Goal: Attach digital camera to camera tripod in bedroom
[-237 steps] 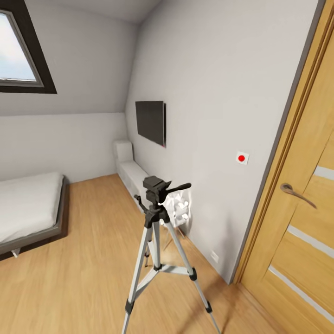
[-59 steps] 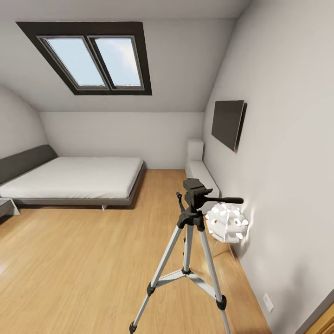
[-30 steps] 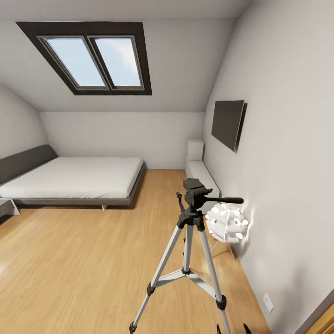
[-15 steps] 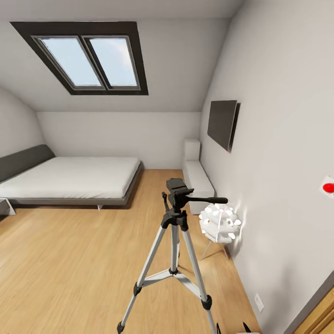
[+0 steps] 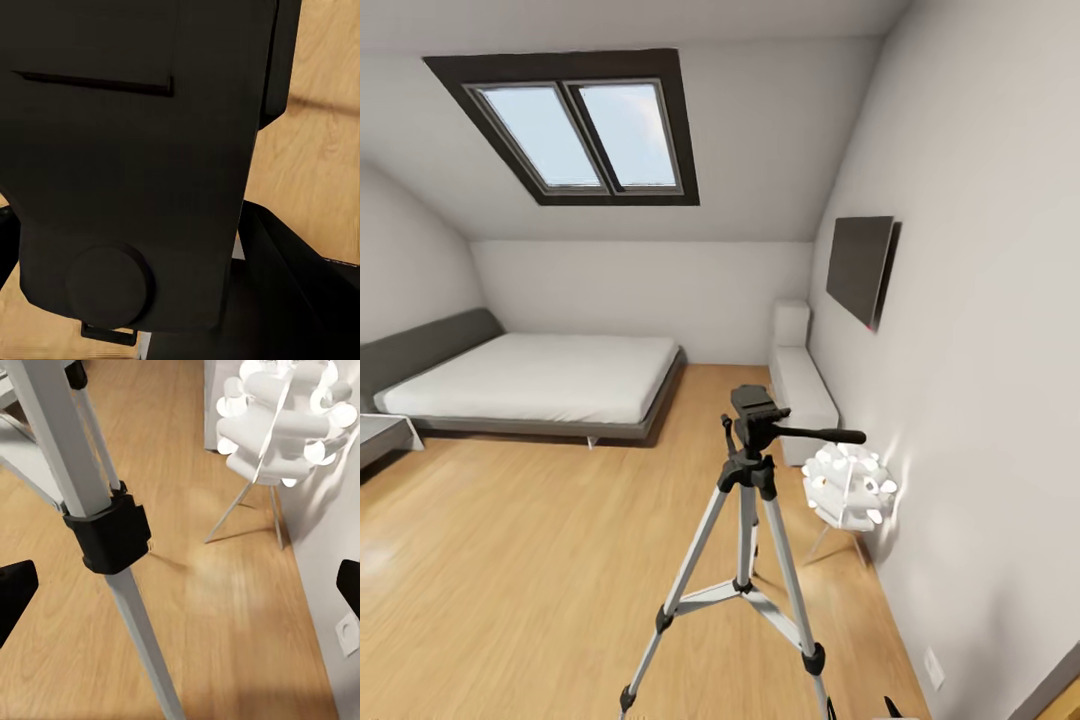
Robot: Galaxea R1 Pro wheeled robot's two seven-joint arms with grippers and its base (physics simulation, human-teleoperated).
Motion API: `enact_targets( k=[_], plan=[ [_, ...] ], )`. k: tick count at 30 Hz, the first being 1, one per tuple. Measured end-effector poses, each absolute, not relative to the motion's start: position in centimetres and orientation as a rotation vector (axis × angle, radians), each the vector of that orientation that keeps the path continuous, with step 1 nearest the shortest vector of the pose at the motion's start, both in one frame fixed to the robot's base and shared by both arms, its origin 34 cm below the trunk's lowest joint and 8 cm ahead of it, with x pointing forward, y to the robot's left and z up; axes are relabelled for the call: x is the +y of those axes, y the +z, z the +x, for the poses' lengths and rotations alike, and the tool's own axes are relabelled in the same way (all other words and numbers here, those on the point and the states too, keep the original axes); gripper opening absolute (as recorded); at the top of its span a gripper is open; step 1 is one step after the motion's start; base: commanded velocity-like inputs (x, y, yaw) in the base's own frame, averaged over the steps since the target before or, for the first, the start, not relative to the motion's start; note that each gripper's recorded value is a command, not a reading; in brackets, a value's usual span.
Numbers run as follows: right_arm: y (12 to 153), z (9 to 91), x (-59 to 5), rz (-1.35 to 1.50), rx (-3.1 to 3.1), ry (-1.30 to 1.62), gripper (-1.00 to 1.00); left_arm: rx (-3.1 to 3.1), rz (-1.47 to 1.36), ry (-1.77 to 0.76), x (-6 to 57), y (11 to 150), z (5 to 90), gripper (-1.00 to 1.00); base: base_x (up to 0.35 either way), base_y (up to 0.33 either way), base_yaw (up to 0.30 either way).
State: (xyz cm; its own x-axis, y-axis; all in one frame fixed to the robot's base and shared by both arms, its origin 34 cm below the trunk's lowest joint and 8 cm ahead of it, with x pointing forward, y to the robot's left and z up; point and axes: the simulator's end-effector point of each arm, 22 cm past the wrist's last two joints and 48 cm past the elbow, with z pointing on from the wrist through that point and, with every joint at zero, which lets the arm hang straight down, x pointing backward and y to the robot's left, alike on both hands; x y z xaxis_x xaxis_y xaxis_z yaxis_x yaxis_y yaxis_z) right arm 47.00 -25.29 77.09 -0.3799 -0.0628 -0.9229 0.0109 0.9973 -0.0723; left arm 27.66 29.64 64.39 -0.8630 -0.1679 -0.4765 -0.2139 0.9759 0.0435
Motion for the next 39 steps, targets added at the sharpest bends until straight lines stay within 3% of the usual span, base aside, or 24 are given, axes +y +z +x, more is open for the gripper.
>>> enact_targets(
  k=[11, 32, 39],
  plan=[
    [77.08, 47.00, -25.30, -0.037, 1.959, -0.078, 1.00, 2.635, -0.271, 0.130, 29.64, 64.39, 27.67, -1.00, -0.073, -0.240, 0.182],
    [77.07, 46.97, -25.18, -0.037, 1.960, -0.076, 1.00, 2.635, -0.271, 0.130, 29.64, 64.40, 27.67, -1.00, -0.007, -0.010, 0.005],
    [77.09, 46.99, -25.13, -0.036, 1.959, -0.076, 1.00, 2.635, -0.271, 0.130, 29.64, 64.40, 27.67, -1.00, 0.000, 0.000, 0.171]
  ],
)
